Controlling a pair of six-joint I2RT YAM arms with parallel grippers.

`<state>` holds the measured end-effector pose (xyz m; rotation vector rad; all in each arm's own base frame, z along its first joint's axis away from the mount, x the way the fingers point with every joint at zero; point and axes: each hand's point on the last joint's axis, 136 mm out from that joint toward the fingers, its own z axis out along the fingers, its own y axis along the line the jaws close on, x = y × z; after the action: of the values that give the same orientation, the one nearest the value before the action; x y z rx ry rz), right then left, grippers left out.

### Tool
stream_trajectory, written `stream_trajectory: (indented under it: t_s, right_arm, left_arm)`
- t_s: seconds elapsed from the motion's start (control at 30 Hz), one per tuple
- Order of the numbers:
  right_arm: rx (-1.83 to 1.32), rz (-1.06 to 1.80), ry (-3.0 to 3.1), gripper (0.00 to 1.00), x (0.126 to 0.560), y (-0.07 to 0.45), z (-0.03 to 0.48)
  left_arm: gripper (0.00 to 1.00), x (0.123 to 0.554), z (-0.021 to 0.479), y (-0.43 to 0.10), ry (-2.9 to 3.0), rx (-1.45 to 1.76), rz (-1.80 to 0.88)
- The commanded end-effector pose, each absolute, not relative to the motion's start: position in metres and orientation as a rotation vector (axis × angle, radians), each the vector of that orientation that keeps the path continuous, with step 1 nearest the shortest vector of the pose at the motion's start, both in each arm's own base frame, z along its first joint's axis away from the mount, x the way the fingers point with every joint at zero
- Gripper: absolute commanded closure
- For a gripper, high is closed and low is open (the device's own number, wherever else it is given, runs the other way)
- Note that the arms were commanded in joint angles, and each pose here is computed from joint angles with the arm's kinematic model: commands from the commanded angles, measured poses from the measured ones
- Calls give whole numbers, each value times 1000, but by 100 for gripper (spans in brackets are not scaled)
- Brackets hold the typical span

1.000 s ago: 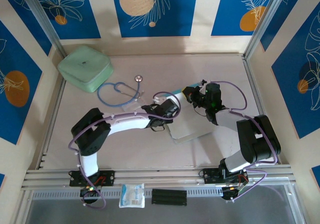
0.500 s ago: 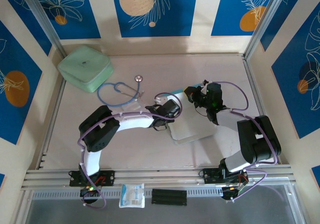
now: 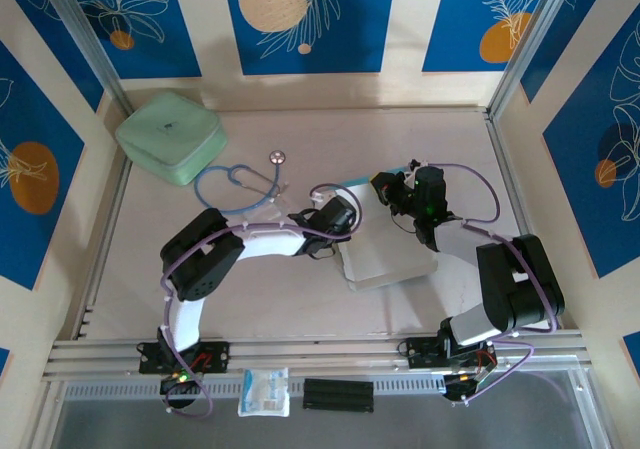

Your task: Fold the paper box

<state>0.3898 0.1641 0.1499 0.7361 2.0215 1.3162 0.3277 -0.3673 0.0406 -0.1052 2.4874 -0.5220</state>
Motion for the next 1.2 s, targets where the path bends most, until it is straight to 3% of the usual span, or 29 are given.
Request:
stream_trajectory:
  t_s: [0.0,0.13,0.33,0.63,1.07,1.17]
  right_arm:
    - [676,1338,2043,100,378,170,152]
    - [673,1337,2043,100,379,170,153]
    - [680,1332,2048,100,378,170,150]
    - [681,1327,2042,100,379,167,151]
    - [689,1330,2034,100,378,165,154]
    - [696,1331,2027,100,378,162,155]
  left_arm:
    - [77,322,35,-376,2500,-45,-621]
    - [80,321,41,-380,2502,3,-626]
    - [73,319,51,-396,2473,73,-713]
    - [71,316,80,-415,2356,200,-809]
    - [71,309,46,-422,2454,252,-737]
    - [65,311,72,-417,2387,265,-742]
